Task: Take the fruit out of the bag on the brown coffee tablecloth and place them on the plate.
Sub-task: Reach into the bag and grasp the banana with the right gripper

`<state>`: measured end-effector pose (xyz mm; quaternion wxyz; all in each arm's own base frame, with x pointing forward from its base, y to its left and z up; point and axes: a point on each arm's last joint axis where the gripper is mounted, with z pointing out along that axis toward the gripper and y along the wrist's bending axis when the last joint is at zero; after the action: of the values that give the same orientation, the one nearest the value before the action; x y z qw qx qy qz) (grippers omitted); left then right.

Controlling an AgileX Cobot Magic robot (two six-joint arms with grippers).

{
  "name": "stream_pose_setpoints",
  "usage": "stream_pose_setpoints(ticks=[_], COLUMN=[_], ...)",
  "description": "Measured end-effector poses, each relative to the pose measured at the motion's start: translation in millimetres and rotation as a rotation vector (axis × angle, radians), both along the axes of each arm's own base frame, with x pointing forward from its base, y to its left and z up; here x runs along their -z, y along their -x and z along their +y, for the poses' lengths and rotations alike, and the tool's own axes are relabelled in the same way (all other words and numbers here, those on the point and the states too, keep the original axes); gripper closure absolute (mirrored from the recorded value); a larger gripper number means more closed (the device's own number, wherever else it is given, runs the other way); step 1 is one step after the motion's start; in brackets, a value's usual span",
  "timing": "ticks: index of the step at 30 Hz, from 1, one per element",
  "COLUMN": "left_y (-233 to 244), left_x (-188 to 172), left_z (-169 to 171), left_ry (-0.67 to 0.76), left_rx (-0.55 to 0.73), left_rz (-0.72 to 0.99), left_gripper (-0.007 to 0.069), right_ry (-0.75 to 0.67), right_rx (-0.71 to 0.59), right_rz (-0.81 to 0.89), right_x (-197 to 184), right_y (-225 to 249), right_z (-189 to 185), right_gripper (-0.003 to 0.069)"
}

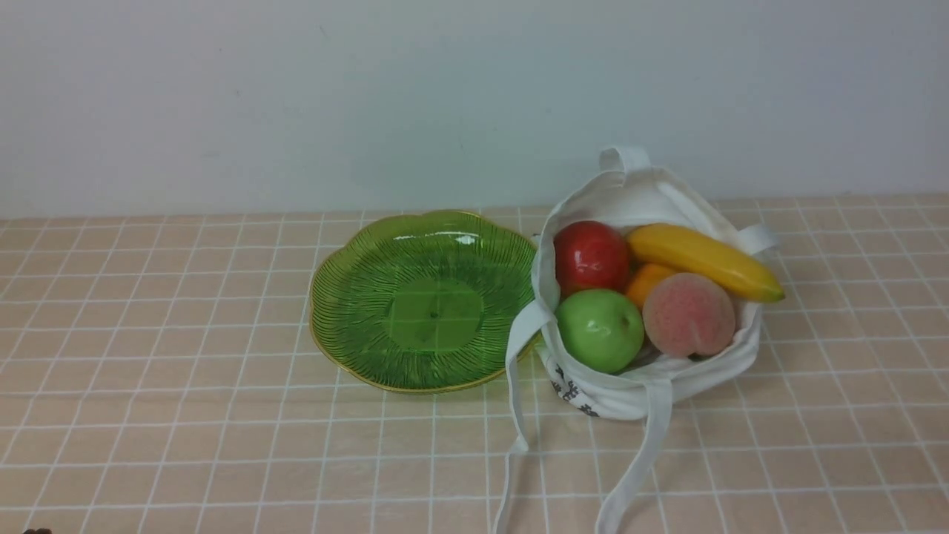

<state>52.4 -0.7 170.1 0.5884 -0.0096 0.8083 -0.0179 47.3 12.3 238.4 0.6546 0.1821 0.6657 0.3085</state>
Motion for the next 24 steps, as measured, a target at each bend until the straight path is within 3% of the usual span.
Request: stream_pose_setpoints(ticks=[2, 4, 7, 10, 15, 20, 24], left_y=[0.0, 0.0, 0.0, 0.0, 0.0, 0.0, 0.0], left_x=[0.0, 0.0, 0.0, 0.0, 0.0, 0.0, 0.0], left_z=[0.0, 0.0, 0.0, 0.0, 0.0, 0.0, 0.0], left_ry=[0.000, 0.000, 0.000, 0.000, 0.000, 0.000, 0.000], left_rx=[0.000, 0.000, 0.000, 0.000, 0.000, 0.000, 0.000], left_rz=[0.000, 0.000, 0.000, 0.000, 0.000, 0.000, 0.000], left_gripper=[0.0633, 0.0633, 0.0633, 0.0633, 0.0633, 0.0633, 0.0633], right_ry=[0.121, 0.275, 0.463, 0.554, 0.554, 0.466, 0.476], right_rx=[0.006, -0.006, -0.067, -0.130, -0.217, -0.372, -0.511], right_rz=[-0.072, -0.031, 0.256, 0.565, 0.836, 0.812, 0.793], right_x=[-31.2, -56.5, -58.0, -39.6, -17.6, -8.2, -8.0], right_y=[7.3, 8.0, -6.6, -22.1, -53.5, -93.9, -130.1], right_z=[-0.3, 0.9, 1.7, 0.2, 4.1, 23.0, 41.3], right_gripper=[0.0673, 0.0673, 0.0673, 0.0673, 0.0673, 0.0635, 0.0538])
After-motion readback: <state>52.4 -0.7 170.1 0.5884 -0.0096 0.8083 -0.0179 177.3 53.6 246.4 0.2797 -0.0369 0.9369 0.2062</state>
